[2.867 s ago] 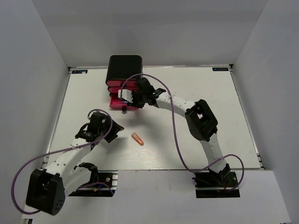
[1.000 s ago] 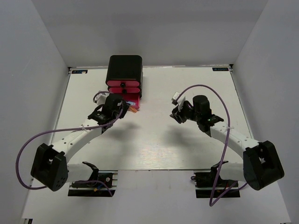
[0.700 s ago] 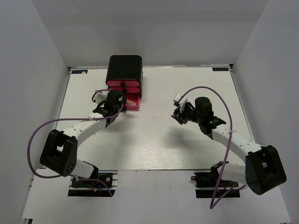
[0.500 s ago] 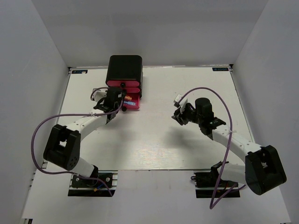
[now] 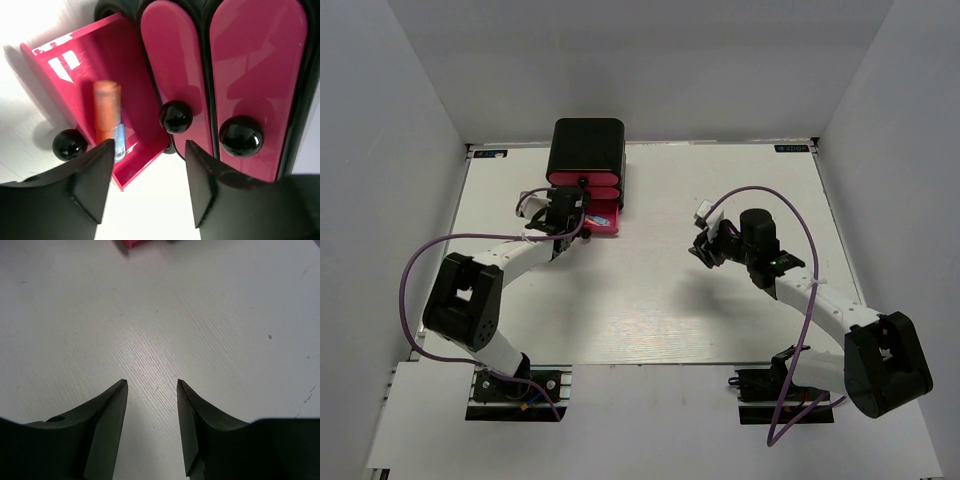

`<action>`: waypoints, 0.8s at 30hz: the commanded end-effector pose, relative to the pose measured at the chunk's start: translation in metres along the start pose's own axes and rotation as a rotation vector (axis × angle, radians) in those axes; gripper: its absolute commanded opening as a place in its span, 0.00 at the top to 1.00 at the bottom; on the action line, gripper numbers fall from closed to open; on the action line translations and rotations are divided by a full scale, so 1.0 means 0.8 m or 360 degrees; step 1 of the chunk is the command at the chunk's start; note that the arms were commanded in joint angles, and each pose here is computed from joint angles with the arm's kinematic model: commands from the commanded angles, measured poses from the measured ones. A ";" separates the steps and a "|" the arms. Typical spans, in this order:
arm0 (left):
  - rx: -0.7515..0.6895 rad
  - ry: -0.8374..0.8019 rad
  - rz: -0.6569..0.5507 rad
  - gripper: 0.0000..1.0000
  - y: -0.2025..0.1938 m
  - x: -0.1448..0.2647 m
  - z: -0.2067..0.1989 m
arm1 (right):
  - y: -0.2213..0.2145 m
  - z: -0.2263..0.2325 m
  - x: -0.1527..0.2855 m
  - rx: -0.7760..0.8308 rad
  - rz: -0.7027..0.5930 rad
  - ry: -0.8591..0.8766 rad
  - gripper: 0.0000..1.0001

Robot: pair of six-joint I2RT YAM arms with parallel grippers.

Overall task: Sort the stationery into containers
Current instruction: Place the stationery in the storage box, then close the drawer in the storage box.

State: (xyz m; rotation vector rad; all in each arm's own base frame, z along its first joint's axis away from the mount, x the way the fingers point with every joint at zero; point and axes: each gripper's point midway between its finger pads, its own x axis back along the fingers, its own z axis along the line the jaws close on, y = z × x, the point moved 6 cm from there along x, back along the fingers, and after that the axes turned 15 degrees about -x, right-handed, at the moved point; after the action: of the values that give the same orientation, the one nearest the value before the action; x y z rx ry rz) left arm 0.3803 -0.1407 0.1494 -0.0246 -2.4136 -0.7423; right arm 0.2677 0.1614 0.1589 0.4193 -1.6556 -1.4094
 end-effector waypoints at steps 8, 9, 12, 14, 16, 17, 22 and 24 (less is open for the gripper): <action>-0.0234 -0.0370 -0.0004 0.69 0.033 0.053 -0.049 | 0.010 -0.004 0.008 0.0052 -0.0079 -0.0018 0.51; -0.0338 -0.0476 0.0069 0.81 0.029 0.070 -0.051 | 0.009 -0.003 0.007 0.0056 -0.0077 -0.0016 0.51; -0.0720 -0.0604 0.0189 1.00 0.017 0.087 -0.037 | 0.004 -0.002 0.007 0.0045 -0.0067 -0.0011 0.53; -0.0807 -0.0488 0.0292 1.00 0.003 0.090 0.005 | 0.003 -0.002 0.006 0.0039 -0.0066 -0.0006 0.53; -0.0782 -0.0448 0.0344 1.00 -0.006 0.093 0.031 | 0.003 -0.001 0.006 0.0039 -0.0067 0.0001 0.53; -0.0738 -0.0389 0.0385 1.00 -0.014 0.096 0.055 | 0.002 -0.003 0.006 0.0034 -0.0065 0.0000 0.53; -0.0694 -0.0332 0.0384 0.87 -0.025 0.093 0.092 | 0.000 -0.002 0.006 0.0029 -0.0051 0.0005 0.53; -0.0709 -0.0280 0.0390 0.70 -0.029 0.085 0.100 | 0.000 -0.002 0.006 0.0029 -0.0046 0.0003 0.53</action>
State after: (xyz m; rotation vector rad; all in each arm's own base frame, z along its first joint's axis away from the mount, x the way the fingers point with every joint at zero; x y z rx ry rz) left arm 0.2694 -0.1282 0.1132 -0.5913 -2.2488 -1.1745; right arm 0.2638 0.1561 0.1519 0.4063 -1.6544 -1.4100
